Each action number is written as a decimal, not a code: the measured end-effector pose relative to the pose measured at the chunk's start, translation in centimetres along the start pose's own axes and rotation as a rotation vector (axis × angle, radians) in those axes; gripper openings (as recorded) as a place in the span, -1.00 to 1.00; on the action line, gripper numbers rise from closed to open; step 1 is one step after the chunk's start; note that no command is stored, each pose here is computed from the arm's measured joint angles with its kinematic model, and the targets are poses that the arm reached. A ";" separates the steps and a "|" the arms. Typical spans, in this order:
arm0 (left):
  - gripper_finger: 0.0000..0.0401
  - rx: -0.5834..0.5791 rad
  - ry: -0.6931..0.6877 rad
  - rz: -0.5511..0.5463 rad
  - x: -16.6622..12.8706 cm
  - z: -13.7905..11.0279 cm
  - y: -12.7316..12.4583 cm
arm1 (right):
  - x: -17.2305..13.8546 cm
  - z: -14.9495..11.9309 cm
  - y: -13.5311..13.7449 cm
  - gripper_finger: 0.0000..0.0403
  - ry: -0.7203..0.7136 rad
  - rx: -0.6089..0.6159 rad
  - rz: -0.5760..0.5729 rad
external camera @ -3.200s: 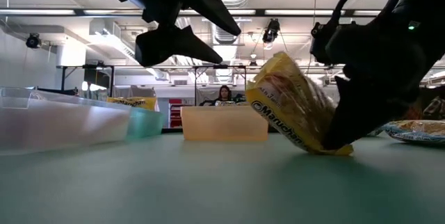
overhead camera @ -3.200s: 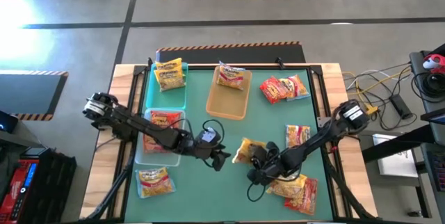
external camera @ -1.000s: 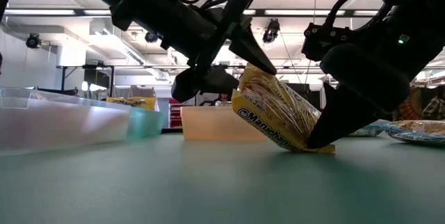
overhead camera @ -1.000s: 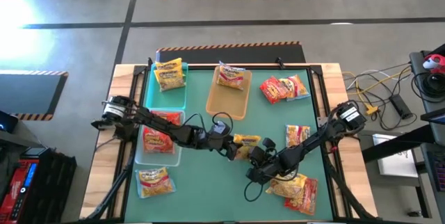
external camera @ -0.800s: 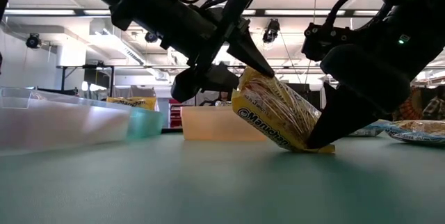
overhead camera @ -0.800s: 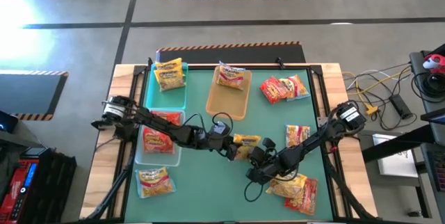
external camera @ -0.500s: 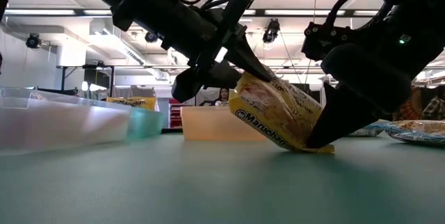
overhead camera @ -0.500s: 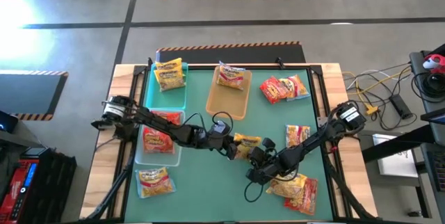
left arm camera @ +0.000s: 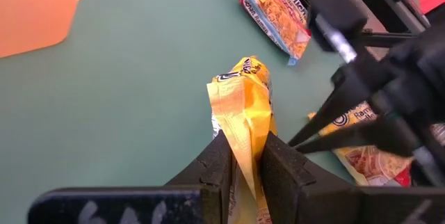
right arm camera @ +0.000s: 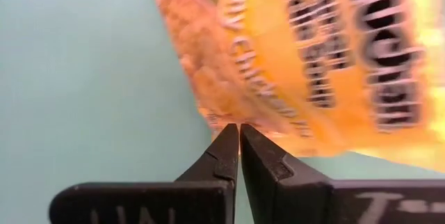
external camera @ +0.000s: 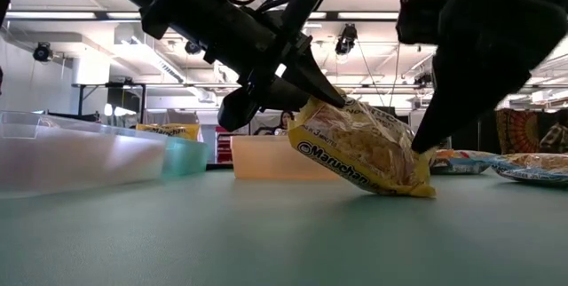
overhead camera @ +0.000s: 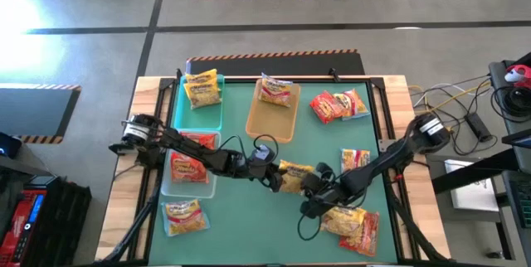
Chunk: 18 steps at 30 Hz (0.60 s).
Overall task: Sort Maruchan noodles
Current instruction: Put the yellow noodle pack into the blue bin
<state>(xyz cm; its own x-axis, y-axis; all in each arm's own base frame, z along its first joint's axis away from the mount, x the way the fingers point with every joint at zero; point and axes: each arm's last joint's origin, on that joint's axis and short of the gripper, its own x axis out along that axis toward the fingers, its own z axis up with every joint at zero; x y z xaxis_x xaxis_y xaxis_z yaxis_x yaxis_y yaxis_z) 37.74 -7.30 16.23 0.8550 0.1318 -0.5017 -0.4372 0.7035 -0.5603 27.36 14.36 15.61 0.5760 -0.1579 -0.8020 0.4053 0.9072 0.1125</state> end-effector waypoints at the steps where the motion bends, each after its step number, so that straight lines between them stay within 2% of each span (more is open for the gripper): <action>1: -0.80 0.000 -0.001 0.001 0.0 0.0 0.0 | -0.4 0.2 -0.1 -0.96 -0.006 0.002 -0.002; 11: -0.80 -0.006 -0.016 -0.010 -0.2 0.3 -0.2 | -2.9 1.2 -0.8 -0.96 -0.072 0.019 -0.009; 18: -0.81 -0.002 -0.053 -0.039 -1.6 1.8 -1.0 | -3.3 1.4 -1.0 -0.96 -0.075 0.021 -0.003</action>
<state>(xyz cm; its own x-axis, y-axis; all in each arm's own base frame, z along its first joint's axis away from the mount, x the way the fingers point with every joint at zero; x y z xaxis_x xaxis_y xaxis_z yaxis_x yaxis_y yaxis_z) 37.30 -6.95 18.71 0.8849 0.1412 -0.4439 -0.4037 0.7078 -0.5797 26.03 13.48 18.96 0.6257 -0.1899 -0.7566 0.4217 0.8983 0.1233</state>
